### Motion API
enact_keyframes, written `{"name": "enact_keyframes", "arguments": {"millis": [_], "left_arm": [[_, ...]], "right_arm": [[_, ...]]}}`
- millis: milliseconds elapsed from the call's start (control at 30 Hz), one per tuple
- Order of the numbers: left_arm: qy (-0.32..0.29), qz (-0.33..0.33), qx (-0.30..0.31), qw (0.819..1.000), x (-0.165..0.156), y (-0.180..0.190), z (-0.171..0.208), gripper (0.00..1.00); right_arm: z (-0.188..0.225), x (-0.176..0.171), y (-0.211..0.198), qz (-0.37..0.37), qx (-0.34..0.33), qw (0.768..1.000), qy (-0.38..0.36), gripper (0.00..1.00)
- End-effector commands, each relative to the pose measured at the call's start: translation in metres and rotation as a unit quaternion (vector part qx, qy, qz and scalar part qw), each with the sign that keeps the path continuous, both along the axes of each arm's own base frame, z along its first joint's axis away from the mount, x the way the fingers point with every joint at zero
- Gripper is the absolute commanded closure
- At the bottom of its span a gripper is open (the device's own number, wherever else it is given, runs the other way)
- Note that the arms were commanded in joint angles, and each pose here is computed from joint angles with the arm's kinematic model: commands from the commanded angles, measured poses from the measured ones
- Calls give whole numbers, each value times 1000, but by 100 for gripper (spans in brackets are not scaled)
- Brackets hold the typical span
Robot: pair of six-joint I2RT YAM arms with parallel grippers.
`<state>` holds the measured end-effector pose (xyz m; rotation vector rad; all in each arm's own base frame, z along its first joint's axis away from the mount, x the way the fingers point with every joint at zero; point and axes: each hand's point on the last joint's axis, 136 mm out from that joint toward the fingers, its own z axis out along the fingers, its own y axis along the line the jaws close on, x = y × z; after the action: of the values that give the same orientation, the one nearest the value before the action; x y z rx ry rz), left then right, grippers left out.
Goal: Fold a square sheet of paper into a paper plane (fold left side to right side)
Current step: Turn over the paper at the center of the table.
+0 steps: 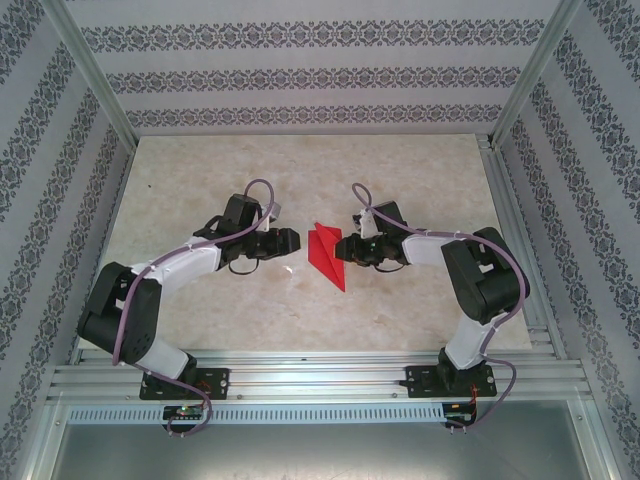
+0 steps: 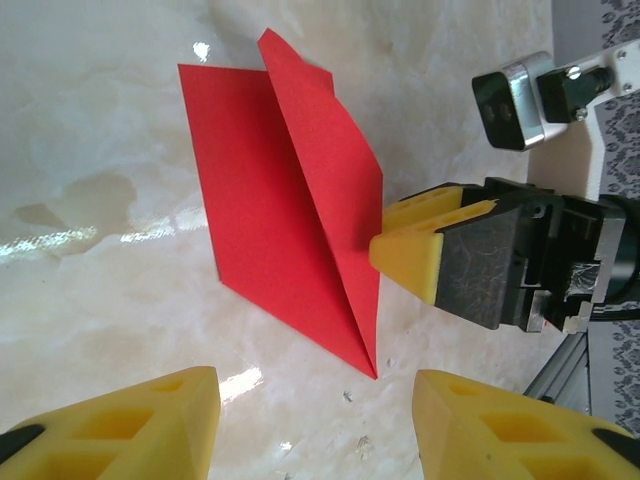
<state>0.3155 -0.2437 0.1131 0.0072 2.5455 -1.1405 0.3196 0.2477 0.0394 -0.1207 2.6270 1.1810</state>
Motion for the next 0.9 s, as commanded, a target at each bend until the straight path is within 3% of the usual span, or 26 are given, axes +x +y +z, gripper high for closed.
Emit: {"name": "enact_keyframes", "arguments": {"millis": [0, 167, 533, 867], "left_arm": [[-20, 4, -35, 999, 7, -8, 8, 47], [-16, -2, -59, 998, 10, -16, 6, 46], [-66, 17, -182, 981, 15, -27, 66, 32], [-95, 9, -229, 969, 10, -34, 96, 42]], "right_arm": [[16, 10, 9, 13, 32, 999, -34, 75], [30, 7, 12, 17, 48, 998, -46, 100], [100, -6, 14, 2, 133, 988, -78, 100], [146, -19, 19, 1, 210, 974, -82, 100]]}}
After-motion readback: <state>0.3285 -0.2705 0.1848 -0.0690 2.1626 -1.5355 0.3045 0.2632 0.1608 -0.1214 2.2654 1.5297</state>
